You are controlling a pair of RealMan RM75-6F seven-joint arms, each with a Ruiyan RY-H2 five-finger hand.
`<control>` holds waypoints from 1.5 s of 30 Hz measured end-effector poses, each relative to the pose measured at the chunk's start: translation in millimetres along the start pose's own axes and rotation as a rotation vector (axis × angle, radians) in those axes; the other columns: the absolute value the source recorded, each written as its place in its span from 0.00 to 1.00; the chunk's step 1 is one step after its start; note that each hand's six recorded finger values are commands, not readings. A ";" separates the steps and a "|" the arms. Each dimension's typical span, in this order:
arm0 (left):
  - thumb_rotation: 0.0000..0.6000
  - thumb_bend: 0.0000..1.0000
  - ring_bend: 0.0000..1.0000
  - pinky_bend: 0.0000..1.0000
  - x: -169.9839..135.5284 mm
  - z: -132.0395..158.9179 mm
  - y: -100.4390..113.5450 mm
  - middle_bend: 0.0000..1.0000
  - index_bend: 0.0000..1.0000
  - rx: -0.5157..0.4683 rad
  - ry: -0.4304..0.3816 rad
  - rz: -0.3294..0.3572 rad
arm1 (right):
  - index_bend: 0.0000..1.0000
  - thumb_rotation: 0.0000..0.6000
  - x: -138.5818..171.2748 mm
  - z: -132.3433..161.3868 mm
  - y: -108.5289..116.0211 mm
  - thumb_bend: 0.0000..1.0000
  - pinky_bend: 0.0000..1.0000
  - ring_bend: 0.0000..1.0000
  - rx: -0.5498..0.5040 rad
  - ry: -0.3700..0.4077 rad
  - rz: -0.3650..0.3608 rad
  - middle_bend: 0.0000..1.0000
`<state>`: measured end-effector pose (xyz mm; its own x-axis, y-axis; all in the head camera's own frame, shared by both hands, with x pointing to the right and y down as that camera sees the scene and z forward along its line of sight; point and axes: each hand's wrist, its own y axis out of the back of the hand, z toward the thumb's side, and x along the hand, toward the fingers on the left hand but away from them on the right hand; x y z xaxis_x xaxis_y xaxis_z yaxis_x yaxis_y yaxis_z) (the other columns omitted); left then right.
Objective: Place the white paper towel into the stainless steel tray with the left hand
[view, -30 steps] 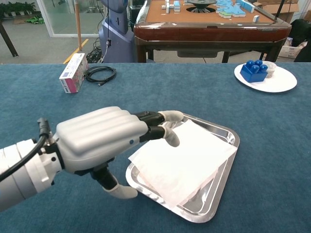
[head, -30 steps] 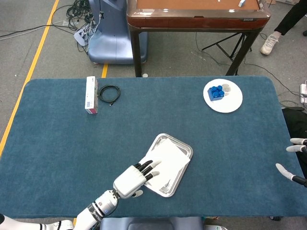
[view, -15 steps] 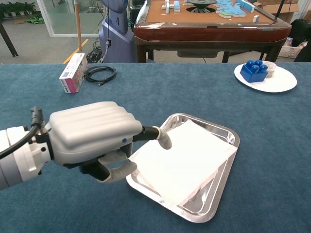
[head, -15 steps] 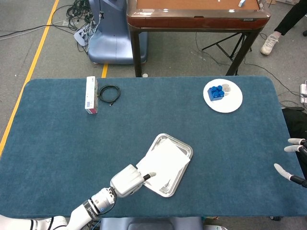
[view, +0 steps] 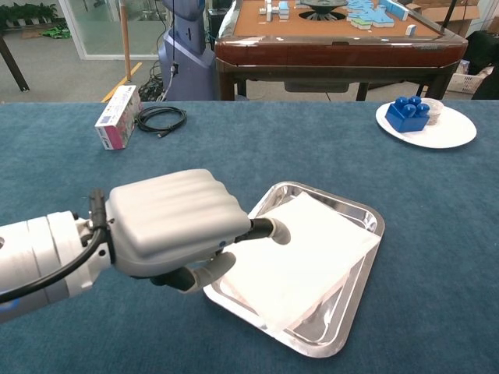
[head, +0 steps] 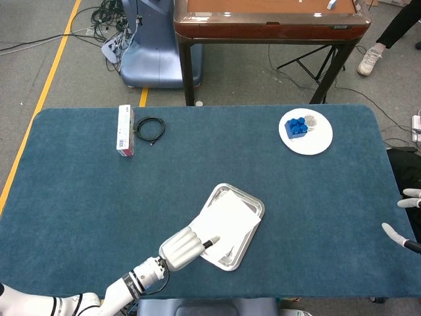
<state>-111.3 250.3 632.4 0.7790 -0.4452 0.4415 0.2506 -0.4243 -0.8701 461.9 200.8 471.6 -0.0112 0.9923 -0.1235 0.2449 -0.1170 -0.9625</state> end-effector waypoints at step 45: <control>1.00 0.63 0.99 1.00 20.8 -12.4 -45.4 1.00 0.25 0.070 0.068 -0.127 | 0.45 1.00 -0.3 -3.2 3.2 0.12 0.43 0.27 0.008 -0.016 -0.017 0.35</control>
<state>-113.6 250.5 683.9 0.6984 -0.4447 0.5608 0.3862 -0.4255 -0.8184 465.7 200.2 469.4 -0.0309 0.9934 -0.1108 0.2368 -0.1005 -0.9663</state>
